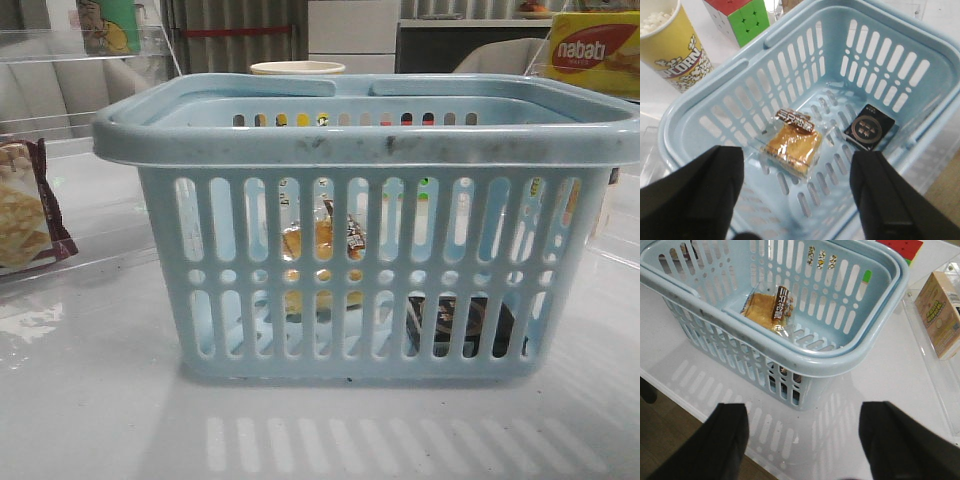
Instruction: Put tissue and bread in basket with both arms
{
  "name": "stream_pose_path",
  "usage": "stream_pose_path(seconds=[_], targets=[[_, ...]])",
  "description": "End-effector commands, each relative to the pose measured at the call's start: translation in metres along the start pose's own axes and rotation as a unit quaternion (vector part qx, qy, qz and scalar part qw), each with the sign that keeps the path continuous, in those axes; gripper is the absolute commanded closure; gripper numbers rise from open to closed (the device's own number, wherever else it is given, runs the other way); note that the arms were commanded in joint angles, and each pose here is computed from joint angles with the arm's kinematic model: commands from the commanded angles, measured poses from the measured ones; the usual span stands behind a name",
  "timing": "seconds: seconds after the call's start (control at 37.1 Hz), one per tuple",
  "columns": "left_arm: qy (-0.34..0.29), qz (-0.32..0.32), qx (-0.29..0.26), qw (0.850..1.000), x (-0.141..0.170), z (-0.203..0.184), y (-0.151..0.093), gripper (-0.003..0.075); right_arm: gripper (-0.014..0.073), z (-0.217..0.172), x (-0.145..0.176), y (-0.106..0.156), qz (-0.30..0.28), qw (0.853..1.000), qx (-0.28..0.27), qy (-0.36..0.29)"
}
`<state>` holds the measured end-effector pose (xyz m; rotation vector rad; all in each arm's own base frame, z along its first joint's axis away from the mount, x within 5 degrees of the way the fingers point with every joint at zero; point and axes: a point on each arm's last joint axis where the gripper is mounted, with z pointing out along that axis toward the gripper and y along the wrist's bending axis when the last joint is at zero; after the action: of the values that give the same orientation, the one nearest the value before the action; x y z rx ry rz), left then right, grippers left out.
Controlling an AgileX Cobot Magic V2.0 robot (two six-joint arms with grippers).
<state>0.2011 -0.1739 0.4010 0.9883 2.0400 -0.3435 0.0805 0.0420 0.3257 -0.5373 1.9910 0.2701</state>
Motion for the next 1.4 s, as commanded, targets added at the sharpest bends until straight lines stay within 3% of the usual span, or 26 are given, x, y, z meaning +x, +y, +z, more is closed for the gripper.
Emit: stream_pose_path(seconds=[0.0, 0.43, 0.7, 0.75, 0.83, 0.92, 1.08, 1.18, 1.37], targets=[[-0.059, -0.002, -0.005, 0.998, 0.012, -0.04, -0.006, 0.0212, 0.0024, -0.005, -0.014, -0.001, -0.009, 0.999, 0.007, -0.049], [-0.077, -0.057, -0.042, 0.995, 0.124, -0.097, -0.023, 0.0212, 0.0024, -0.005, -0.013, -0.001, -0.009, 0.999, 0.007, -0.047], [-0.09, -0.059, -0.043, 0.993, 0.155, -0.105, -0.029, 0.0212, 0.0025, -0.004, -0.008, -0.001, -0.007, 1.0, 0.005, -0.019], [-0.089, -0.059, -0.043, 0.993, 0.155, -0.105, -0.029, 0.0213, 0.005, -0.004, -0.006, -0.001, -0.007, 1.0, 0.005, -0.008], [-0.09, -0.06, -0.043, 0.993, 0.155, -0.105, -0.029, 0.0223, 0.0162, -0.004, -0.005, -0.001, 0.015, 1.0, 0.005, 0.001], [-0.09, -0.06, -0.043, 0.993, 0.155, -0.105, -0.029, 0.03, 0.0339, -0.004, -0.003, -0.001, 0.018, 1.0, 0.005, 0.007], [-0.09, -0.06, -0.043, 0.993, 0.155, -0.105, -0.029, 0.0505, 0.0547, -0.004, -0.001, -0.001, 0.014, 1.0, 0.005, 0.019], [-0.09, -0.063, -0.04, 0.993, 0.155, -0.105, -0.03, 0.0635, 0.0538, -0.004, -0.002, -0.001, 0.014, 1.0, 0.005, 0.016], [-0.087, -0.063, -0.04, 0.993, 0.156, -0.105, -0.03, 0.0629, 0.0538, -0.004, -0.002, -0.001, 0.014, 1.0, 0.005, 0.017]])
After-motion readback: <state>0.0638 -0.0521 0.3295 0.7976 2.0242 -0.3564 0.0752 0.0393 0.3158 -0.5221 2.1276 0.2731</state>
